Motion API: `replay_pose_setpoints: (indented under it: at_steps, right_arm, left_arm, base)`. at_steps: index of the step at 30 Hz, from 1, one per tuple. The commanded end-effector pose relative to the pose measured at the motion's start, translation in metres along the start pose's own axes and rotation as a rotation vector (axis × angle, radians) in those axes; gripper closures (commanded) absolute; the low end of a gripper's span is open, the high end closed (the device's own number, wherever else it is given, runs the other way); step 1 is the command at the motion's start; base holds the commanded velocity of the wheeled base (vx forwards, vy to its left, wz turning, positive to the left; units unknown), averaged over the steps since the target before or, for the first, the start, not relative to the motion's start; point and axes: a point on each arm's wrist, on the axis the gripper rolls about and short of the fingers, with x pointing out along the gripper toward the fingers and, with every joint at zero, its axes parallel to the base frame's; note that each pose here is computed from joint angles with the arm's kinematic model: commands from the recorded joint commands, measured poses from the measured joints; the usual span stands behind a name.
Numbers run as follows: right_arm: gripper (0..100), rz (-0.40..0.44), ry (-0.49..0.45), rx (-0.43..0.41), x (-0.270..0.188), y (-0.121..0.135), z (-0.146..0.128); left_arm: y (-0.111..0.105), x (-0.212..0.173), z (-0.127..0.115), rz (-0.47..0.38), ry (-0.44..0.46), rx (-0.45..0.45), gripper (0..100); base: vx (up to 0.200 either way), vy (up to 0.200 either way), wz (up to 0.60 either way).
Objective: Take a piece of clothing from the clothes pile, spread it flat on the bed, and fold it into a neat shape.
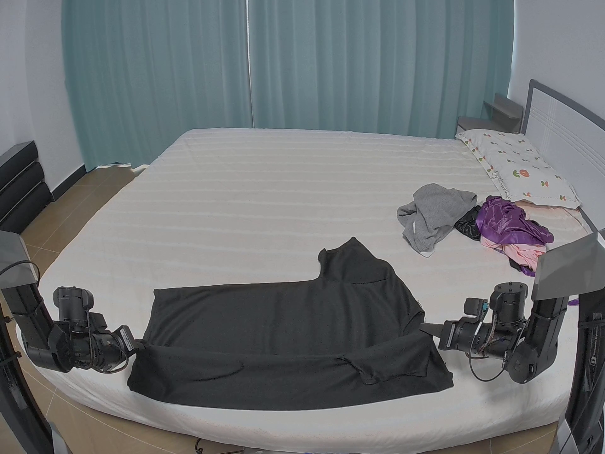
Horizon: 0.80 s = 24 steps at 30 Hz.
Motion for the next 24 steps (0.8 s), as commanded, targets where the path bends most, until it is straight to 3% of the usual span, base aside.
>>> replay_pose_setpoints:
  at_steps: [1, 14, 15, 16, 24]
  right_arm:
    - [100, -0.023, 0.013, 0.009, 0.013, -0.009, -0.007]
    - [100, -0.029, 0.043, 0.016, 0.029, -0.018, -0.018]
    - [100, -0.030, 0.047, 0.018, 0.029, -0.018, -0.019]
    - [0, -0.032, 0.048, 0.019, 0.030, -0.019, -0.020]
    - [0, -0.051, 0.024, 0.015, 0.017, -0.012, -0.022]
  left_arm:
    - [0.004, 0.013, -0.004, 0.013, 0.036, -0.005, 100]
    - [0.005, 0.022, -0.004, 0.040, 0.025, 0.001, 100]
    - [0.005, 0.022, -0.004, 0.039, 0.026, 0.002, 0]
    - [0.005, 0.022, -0.004, 0.040, 0.025, 0.001, 0]
    - [0.006, 0.020, -0.007, 0.042, 0.033, -0.003, 0]
  base:
    - [0.000, 0.000, 0.00]
    - [0.000, 0.000, 0.00]
    - [0.000, 0.000, 0.00]
    - [0.000, 0.000, 0.00]
    - [0.000, 0.000, 0.00]
